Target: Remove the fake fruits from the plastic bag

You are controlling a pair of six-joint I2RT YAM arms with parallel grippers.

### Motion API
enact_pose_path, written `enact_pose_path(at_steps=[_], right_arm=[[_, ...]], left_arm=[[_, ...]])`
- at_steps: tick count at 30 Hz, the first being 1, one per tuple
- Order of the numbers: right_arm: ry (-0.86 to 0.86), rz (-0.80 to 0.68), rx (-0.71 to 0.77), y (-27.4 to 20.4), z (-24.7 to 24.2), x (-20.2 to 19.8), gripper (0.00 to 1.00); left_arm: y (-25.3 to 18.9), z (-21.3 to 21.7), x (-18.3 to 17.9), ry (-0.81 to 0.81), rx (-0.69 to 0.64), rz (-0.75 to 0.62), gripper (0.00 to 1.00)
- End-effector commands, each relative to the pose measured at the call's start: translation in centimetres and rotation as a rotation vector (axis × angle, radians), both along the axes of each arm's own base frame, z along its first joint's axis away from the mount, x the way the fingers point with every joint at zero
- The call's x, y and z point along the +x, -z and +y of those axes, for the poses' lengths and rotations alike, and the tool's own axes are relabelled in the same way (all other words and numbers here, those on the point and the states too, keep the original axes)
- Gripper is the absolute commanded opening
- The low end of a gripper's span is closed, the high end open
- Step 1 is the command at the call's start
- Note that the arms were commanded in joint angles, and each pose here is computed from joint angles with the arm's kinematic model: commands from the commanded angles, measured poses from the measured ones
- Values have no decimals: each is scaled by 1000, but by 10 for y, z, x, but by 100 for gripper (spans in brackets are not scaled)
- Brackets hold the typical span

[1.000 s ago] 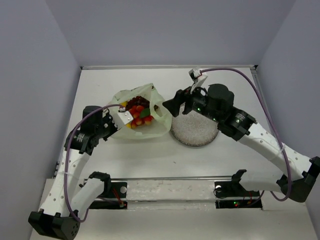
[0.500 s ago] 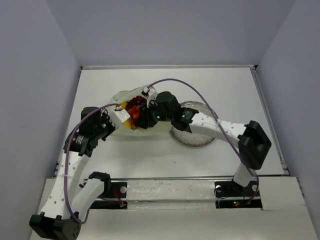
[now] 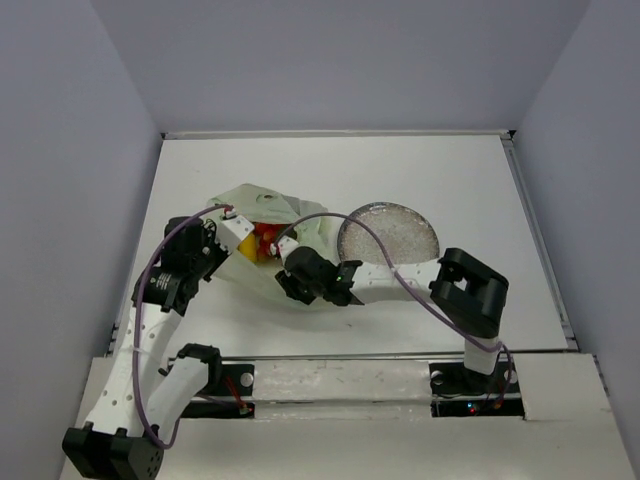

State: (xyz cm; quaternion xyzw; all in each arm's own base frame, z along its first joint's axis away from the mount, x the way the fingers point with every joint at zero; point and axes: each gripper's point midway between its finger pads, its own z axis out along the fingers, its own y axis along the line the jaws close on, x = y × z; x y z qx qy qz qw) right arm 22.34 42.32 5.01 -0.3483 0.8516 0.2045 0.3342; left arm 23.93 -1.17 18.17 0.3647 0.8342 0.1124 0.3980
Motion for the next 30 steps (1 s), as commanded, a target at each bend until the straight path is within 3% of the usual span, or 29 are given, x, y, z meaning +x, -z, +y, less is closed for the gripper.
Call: enact_pose_path(at_steps=[1,5,6,13,21,30], right_arm=[[132,-111,-46,-11,-29,19,46],[172,-197,-53,-33,-24,39,69],[188,-209,-48,-39,-23,48,80],[363,-244,46,-71,-11,107,96],[434,-214,132,-78,22,158,97],[509,-111,67,-15,8,180,96]], left_arm=[[21,14,-4,-17,83,62,25],[19,5,0,11,52,62,25],[17,4,1,14,46,61,25],[14,-14,7,71,-9,71,25],[8,-21,11,95,-21,52,25],[-1,-32,14,115,-69,43,25]])
